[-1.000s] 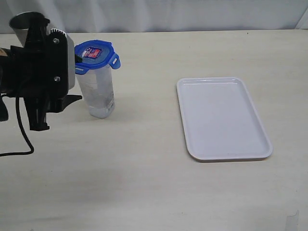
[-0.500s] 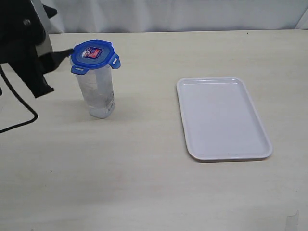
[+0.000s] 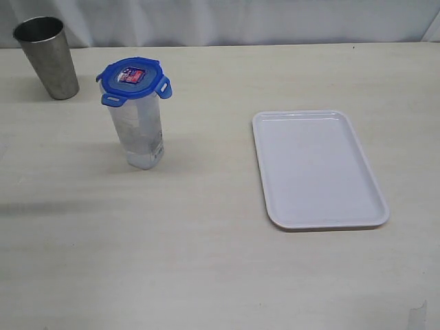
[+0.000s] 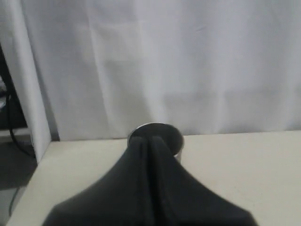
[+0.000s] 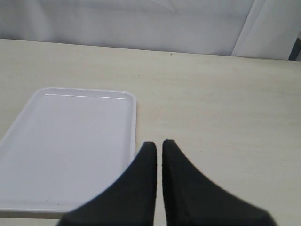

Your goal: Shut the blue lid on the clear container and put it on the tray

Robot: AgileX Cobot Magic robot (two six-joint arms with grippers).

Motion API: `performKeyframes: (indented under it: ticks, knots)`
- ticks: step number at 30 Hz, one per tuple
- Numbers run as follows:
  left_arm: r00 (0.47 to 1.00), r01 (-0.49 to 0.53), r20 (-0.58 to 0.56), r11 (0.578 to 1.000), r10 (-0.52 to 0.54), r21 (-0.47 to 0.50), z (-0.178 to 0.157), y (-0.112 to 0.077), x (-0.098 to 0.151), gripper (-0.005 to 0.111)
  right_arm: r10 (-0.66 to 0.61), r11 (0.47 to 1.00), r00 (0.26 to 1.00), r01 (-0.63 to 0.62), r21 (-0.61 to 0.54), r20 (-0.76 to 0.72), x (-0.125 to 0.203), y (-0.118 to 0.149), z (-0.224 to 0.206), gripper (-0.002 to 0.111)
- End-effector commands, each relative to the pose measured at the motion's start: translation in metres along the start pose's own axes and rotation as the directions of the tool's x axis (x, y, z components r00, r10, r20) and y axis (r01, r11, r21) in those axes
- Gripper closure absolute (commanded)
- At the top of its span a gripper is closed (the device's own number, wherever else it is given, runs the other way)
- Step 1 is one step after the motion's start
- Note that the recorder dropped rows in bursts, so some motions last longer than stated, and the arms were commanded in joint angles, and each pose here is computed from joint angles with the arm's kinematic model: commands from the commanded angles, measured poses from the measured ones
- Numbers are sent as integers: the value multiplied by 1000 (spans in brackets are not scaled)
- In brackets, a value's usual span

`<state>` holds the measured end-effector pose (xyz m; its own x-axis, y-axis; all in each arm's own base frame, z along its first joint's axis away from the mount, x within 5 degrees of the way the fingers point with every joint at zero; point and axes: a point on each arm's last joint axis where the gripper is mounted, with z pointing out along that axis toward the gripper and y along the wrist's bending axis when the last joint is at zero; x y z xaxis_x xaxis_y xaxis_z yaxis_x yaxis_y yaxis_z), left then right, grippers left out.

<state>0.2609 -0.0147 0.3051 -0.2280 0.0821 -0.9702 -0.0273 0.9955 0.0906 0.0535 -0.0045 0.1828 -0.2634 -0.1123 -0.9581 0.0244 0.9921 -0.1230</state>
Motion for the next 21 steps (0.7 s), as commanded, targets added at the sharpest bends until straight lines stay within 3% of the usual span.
performKeyframes:
  ticks: [1,4,6,7,9,11,12,14,15,19,21]
  knots:
    - [990,143,-10,989,-143,-34,15,8,10,107,-15,1000,1000,15,7,5,1,0,0,104]
    - [989,143,29,990,-143,6,25,3,14,107,-43,999,999,43,18,20,-1,-1,0,104]
    - [973,102,193,984,-129,147,27,-9,21,107,-122,992,988,118,46,91,-8,-3,0,104]
    - [944,66,294,960,-149,273,26,-18,31,107,-145,989,977,138,54,155,-14,-3,-1,104]
    - [932,44,323,938,-162,344,28,-22,50,107,-144,989,957,134,55,251,-22,-1,-3,104]
    - [955,44,262,940,-139,339,40,-19,82,107,-48,999,923,43,23,381,-34,0,-7,104]
    - [965,13,239,924,-113,382,46,-19,97,107,29,1000,881,-30,-6,473,-42,-1,-11,104]
    - [971,-32,221,870,-89,493,53,-22,120,107,330,942,730,-291,-164,598,-55,-5,-20,104]
    - [982,-25,173,856,-76,516,57,-21,135,107,407,911,678,-350,-218,612,-58,-6,-22,104]
    - [995,16,76,840,-68,543,67,-21,163,107,412,908,556,-314,-277,722,-69,-6,-33,104]
    - [997,0,57,808,-42,589,69,-26,171,107,456,887,533,-338,-314,713,-85,-8,-32,104]
